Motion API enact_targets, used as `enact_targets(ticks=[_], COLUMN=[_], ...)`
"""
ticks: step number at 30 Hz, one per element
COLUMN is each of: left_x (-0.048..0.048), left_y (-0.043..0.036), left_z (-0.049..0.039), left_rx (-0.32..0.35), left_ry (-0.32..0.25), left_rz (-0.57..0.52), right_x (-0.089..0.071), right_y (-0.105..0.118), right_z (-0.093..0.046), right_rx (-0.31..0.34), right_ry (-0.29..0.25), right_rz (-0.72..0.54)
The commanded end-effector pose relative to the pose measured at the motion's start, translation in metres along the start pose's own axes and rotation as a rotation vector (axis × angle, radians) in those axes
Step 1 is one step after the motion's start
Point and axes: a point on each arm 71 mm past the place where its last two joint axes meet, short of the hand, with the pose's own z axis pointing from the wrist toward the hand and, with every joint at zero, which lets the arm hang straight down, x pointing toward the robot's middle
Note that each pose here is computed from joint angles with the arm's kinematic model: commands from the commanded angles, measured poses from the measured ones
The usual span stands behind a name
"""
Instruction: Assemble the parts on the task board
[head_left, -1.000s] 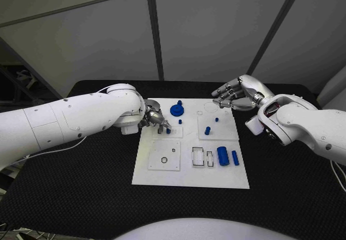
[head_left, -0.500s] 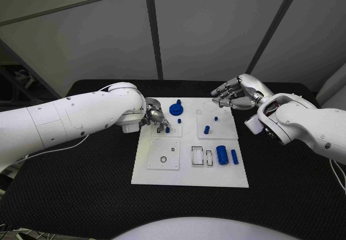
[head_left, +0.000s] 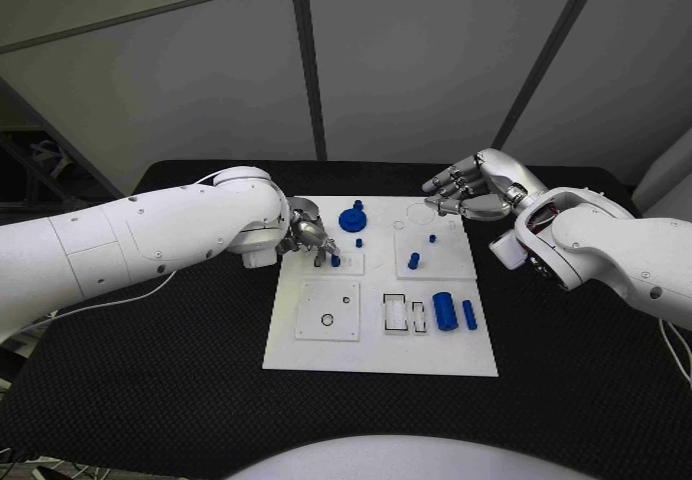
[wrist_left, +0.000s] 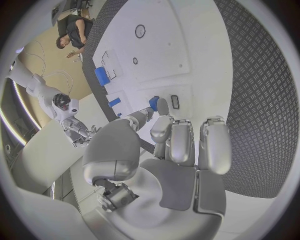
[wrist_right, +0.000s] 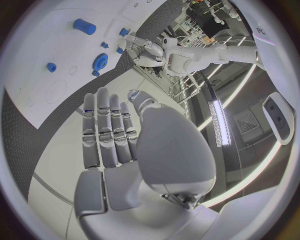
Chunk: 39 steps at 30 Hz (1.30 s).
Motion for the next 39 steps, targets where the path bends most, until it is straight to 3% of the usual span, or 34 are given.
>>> enact_targets(ticks=[1,8,15,19,24,31,39], left_x=[-0.0052,-0.027,-0.0617,-0.0789,-0.0933,-0.0989,-0.0906], left_y=[0.0001,0.0071,0.0174,0.0224,0.0266,0.0284,0.0269], left_z=[-0.0045,-0.0162,-0.0278,-0.0268,-0.0184,-0.0057,0.0086], left_rx=[0.024,0.048,0.044,0.015,-0.036,-0.085,-0.126], left_ry=[-0.017,-0.046,-0.085,-0.108,-0.132,-0.118,-0.074], left_rz=[-0.079,-0.165,-0.196,-0.167,-0.114,-0.074,-0.028], right_x=[-0.001,-0.003,-0.004,-0.005,-0.004,-0.003,-0.001], right_y=[0.001,-0.002,-0.004,-0.005,-0.005,-0.004,-0.003], right_z=[0.001,0.001,0.002,0.002,0.003,0.004,0.004], right_rx=[-0.009,-0.004,0.002,0.005,0.006,0.005,0.003], right_ry=[0.003,-0.003,-0.005,-0.001,0.003,0.008,0.012], right_rz=[-0.003,-0.006,-0.009,-0.01,-0.012,-0.011,-0.01])
